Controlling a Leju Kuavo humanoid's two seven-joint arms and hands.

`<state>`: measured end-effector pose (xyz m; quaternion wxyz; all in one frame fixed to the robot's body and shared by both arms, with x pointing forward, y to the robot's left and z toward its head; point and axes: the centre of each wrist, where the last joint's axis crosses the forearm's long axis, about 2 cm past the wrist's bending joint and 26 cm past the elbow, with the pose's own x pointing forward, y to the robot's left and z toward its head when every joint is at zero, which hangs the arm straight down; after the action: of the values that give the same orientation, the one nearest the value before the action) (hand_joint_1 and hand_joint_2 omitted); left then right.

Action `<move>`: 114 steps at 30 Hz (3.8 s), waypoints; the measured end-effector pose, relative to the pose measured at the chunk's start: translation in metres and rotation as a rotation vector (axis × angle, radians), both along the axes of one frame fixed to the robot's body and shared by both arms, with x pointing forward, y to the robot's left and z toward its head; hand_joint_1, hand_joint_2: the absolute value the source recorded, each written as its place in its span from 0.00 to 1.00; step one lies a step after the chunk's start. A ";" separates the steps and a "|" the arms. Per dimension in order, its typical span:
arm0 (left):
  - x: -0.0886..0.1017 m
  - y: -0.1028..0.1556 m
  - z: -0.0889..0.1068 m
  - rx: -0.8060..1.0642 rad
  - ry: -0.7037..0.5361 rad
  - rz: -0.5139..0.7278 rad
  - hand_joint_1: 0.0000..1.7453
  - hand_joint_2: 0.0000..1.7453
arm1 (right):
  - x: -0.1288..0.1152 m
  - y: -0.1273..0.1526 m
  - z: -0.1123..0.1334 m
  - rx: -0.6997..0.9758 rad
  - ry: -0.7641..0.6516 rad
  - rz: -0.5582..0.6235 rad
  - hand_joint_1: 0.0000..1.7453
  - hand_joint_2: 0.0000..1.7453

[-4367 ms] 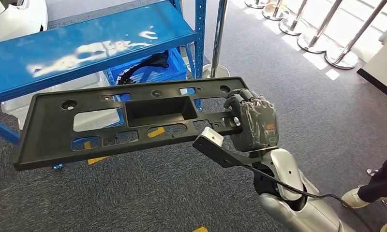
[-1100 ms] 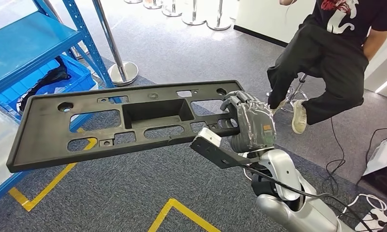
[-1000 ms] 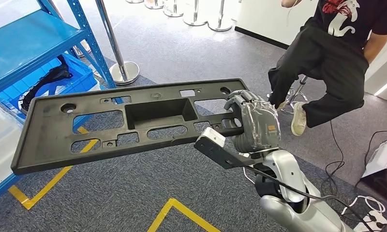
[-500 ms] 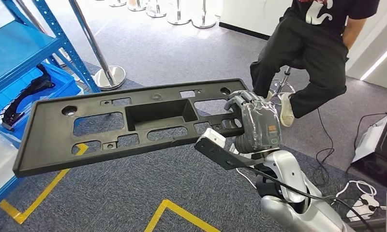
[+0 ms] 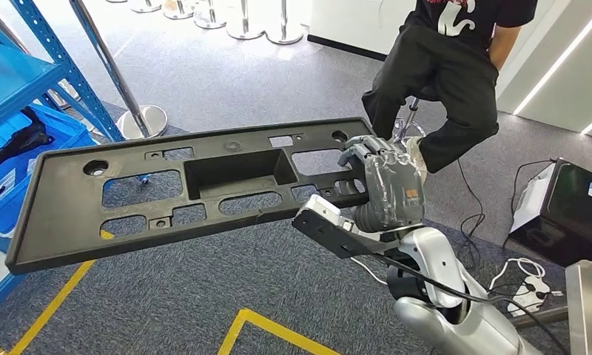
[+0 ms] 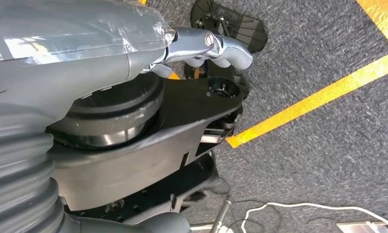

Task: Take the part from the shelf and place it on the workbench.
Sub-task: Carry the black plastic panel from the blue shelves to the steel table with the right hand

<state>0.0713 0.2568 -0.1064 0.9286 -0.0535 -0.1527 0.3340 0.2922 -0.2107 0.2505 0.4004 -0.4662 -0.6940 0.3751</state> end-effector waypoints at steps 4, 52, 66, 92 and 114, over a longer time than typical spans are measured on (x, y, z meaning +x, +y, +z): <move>0.000 0.000 0.000 -0.001 -0.001 -0.001 0.00 1.00 | 0.001 0.001 0.000 -0.005 -0.009 -0.001 1.00 1.00; 0.003 0.006 0.000 -0.009 0.006 -0.007 0.00 1.00 | 0.004 0.007 -0.003 -0.002 -0.001 0.016 1.00 1.00; 0.004 0.007 0.000 -0.006 0.009 -0.009 0.00 1.00 | 0.003 0.008 -0.005 0.001 0.004 0.016 1.00 1.00; 0.005 0.008 0.000 -0.005 0.007 -0.010 0.00 1.00 | 0.004 0.008 -0.004 0.002 0.001 0.015 1.00 1.00; 0.005 0.008 0.000 -0.005 0.008 -0.015 0.00 1.00 | 0.003 0.008 -0.004 0.002 0.002 0.015 1.00 1.00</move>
<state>0.0760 0.2647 -0.1061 0.9315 -0.0555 -0.1479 0.3277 0.2956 -0.2029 0.2463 0.3985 -0.4602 -0.6975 0.3779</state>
